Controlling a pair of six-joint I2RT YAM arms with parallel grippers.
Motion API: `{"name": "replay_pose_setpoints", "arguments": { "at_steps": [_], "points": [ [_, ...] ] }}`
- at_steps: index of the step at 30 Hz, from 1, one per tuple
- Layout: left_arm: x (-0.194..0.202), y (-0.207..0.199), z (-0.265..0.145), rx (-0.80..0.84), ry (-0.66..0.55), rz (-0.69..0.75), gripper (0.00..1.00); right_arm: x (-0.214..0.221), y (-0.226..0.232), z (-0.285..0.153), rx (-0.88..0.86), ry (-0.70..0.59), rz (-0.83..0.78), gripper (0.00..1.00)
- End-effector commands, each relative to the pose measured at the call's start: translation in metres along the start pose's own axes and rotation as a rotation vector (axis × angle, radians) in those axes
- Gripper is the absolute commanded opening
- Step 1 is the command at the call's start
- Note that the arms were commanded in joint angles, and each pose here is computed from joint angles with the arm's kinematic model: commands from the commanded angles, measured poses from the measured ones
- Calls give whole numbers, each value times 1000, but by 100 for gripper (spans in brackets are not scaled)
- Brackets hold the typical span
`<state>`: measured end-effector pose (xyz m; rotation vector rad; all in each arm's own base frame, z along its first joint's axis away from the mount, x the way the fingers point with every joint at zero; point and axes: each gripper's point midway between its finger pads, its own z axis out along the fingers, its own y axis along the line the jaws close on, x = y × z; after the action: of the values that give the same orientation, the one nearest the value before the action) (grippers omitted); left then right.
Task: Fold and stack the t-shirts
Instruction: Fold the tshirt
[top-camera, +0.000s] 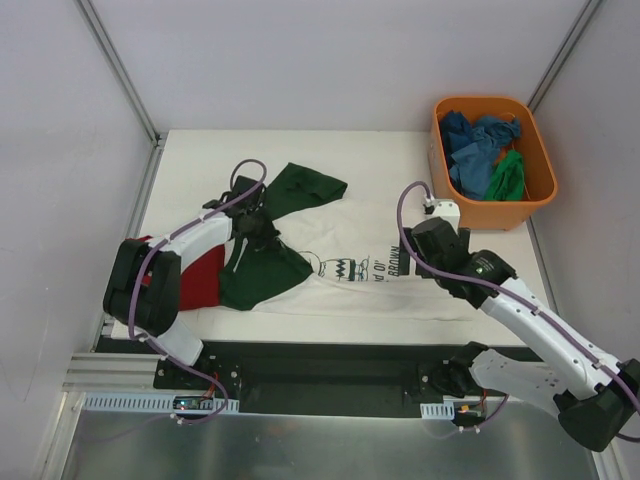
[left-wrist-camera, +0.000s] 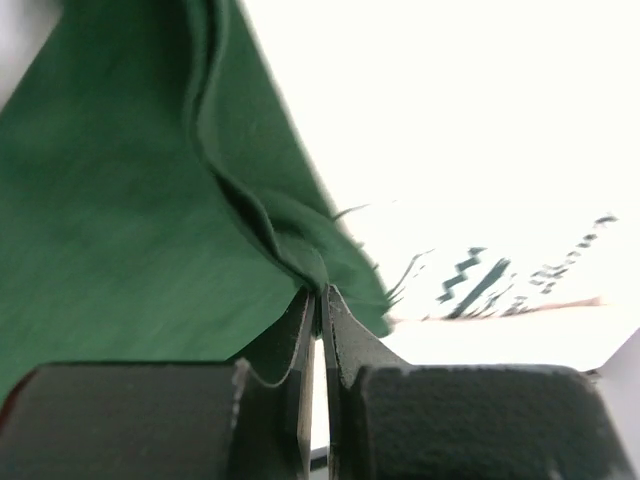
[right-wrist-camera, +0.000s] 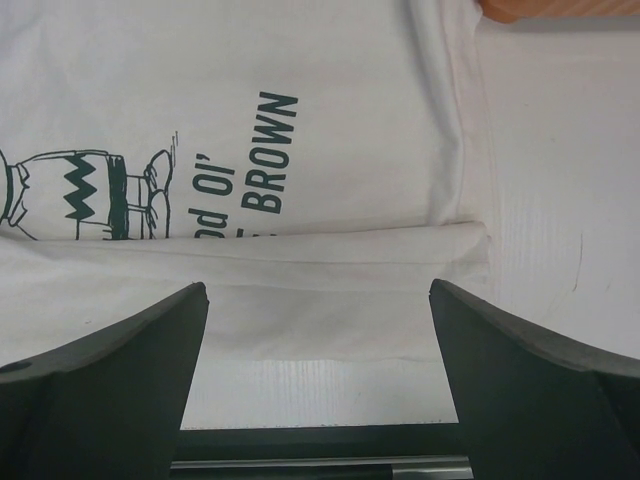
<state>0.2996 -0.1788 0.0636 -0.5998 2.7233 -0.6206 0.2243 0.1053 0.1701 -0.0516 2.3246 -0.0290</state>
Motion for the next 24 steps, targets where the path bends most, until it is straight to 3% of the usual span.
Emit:
{"name": "replay_pose_setpoints", "arguments": {
  "at_steps": [1,6,10,12,14,19,20,24],
  "points": [
    [-25,-42,8,74,-16,41,0,-7,-18,-6,47,-27,40,97],
    [-34,-75,37,109,40,90,2,-7,-34,-12,74,-40,65,97],
    [-46,-109,43,169,37,132,30,-5,-42,-17,86,-41,75,97],
    [-46,-114,44,182,40,137,34,-2,-45,-18,93,-34,72,97],
    [-50,-122,38,201,26,149,48,0,-46,-19,97,-29,69,97],
    [-50,-131,13,247,-2,199,84,9,-39,-13,67,21,78,97],
    [-50,-134,-1,269,-21,213,96,14,-37,-11,63,41,88,97],
    [-37,-111,-25,241,-70,220,99,38,-29,1,30,142,156,97]
  ]
}}
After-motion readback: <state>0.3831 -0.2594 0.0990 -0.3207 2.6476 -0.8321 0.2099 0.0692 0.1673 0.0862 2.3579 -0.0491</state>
